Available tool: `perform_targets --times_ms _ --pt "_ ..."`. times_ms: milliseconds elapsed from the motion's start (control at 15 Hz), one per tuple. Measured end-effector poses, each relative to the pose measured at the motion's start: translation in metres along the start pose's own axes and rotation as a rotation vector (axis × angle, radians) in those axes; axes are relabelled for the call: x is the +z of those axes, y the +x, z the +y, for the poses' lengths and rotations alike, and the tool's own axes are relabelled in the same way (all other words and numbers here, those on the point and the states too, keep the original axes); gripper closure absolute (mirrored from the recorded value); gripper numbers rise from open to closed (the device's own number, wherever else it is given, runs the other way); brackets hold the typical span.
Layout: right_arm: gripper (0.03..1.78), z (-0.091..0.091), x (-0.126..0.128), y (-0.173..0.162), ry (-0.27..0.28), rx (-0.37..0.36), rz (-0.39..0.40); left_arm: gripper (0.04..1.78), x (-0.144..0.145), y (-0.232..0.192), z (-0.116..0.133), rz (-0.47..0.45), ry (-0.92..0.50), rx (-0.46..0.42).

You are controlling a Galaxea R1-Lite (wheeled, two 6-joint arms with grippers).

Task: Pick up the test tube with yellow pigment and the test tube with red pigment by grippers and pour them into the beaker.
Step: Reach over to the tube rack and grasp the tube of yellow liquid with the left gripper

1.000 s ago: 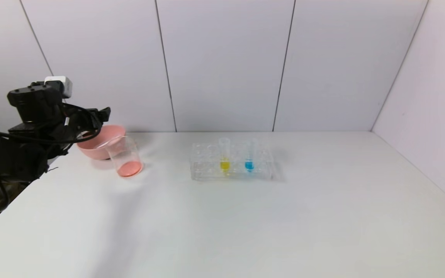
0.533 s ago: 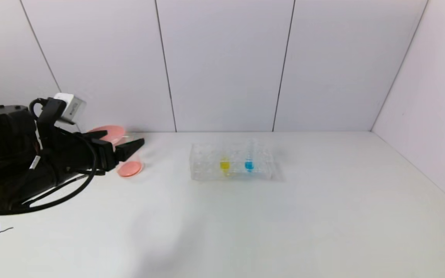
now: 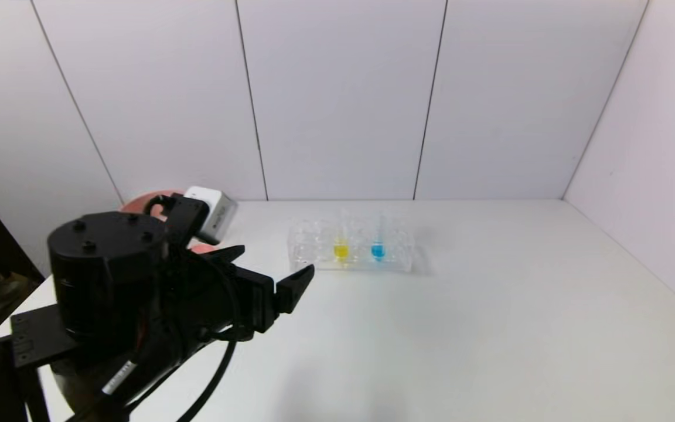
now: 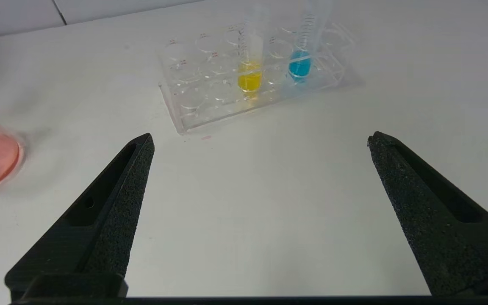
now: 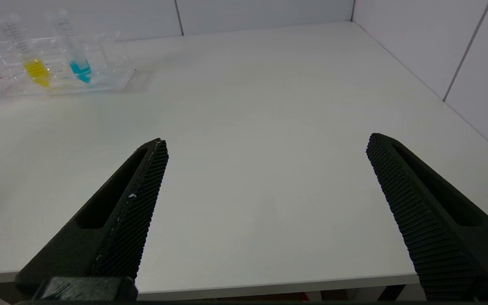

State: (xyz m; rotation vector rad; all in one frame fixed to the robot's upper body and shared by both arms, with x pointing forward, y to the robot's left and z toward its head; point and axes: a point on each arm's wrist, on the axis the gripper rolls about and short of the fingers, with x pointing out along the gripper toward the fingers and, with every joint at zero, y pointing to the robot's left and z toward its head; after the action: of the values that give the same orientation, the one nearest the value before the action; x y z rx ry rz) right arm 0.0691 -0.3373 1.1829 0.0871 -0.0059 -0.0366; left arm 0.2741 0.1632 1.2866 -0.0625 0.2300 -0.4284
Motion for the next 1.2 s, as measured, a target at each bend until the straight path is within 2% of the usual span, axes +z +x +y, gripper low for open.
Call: perform_targets --times_ms 200,467,800,1200 --pt "0.1 0.0 0.0 0.0 0.0 0.0 0.0 0.06 -0.016 0.033 -0.022 -0.037 0.0 0.104" --pt "0.1 0.0 0.0 0.0 0.0 0.0 0.0 0.06 -0.033 0.087 -0.047 -0.132 -0.032 0.224" --pt "0.1 0.0 0.0 0.0 0.0 0.0 0.0 0.06 -0.043 0.136 -0.066 -0.161 -0.01 0.238" --pt "0.1 0.0 0.0 0.0 0.0 0.0 0.0 0.06 -0.047 0.179 -0.06 -0.191 0.005 0.291"
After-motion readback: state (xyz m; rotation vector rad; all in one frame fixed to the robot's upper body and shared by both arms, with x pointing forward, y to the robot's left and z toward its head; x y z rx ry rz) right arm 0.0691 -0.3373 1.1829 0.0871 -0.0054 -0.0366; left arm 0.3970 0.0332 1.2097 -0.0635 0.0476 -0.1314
